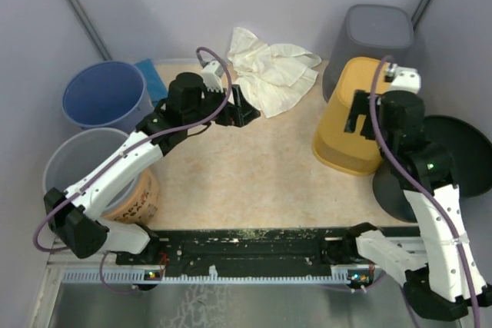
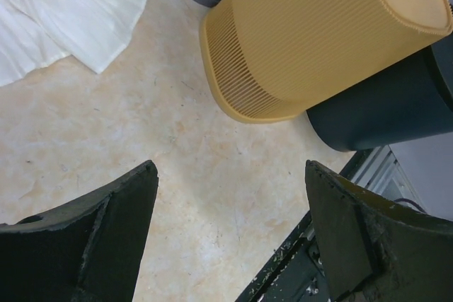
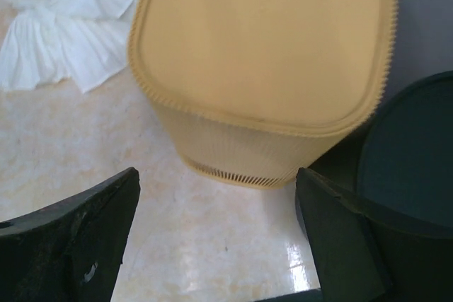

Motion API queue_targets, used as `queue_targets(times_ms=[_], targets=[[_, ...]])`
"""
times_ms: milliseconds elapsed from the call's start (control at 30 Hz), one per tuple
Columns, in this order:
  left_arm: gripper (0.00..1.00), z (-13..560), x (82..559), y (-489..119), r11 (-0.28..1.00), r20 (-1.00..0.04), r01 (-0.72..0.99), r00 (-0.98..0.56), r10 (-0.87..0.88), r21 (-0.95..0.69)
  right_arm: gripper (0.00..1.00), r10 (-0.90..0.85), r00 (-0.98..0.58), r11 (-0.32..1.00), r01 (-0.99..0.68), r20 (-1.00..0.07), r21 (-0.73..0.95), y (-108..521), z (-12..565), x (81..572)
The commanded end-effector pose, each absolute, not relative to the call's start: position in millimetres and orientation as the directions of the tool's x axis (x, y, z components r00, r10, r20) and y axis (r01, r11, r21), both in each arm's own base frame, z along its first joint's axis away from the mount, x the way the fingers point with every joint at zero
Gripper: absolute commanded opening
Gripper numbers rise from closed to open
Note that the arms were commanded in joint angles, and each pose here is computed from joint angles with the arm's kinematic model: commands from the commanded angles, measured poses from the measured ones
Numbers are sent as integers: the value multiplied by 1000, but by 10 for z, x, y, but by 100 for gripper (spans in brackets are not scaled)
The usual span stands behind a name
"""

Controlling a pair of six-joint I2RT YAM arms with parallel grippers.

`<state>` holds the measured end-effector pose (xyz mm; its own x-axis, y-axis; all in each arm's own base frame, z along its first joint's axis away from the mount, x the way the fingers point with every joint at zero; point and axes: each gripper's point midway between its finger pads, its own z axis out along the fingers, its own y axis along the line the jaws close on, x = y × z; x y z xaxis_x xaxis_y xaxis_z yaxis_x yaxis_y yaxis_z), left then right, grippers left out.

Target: Turn the large container upside down

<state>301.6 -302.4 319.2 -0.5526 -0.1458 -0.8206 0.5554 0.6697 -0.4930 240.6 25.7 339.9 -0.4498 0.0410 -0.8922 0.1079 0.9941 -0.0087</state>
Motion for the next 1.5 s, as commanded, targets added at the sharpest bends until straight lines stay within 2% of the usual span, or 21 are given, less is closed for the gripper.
queue_targets(times_ms=[0,167,300,500,733,1033,1267,1467], targets=[[89,3202,2940,-3287,591,-809,615,-576,-114,-522,90,180,-335,974,193,-925,120,46,3845,2576],[89,3146,2892,-3299,589,-807,618,-581,-104,-521,74,224,-300,974,104,-927,202,257,4091,2881],[90,3076,2875,-3222,614,-806,598,-583,-108,-515,60,221,-345,975,65,-912,212,403,4085,3156],[91,2975,2897,-3119,662,-807,565,-582,-103,-492,56,161,-429,983,149,-889,106,503,3774,3513],[91,2950,2880,-3121,660,-799,561,-592,-102,-500,55,80,-470,977,212,-879,-24,476,3609,3665],[91,2890,2884,-3117,665,-792,550,-601,-104,-505,45,32,-506,980,184,-862,-71,538,3488,3712],[91,2844,2895,-3134,667,-787,548,-609,-96,-505,43,-62,-523,972,160,-850,-170,635,3468,3736],[91,2813,2885,-3111,673,-785,542,-612,-94,-503,38,-90,-544,960,174,-834,-217,613,3380,3801]])
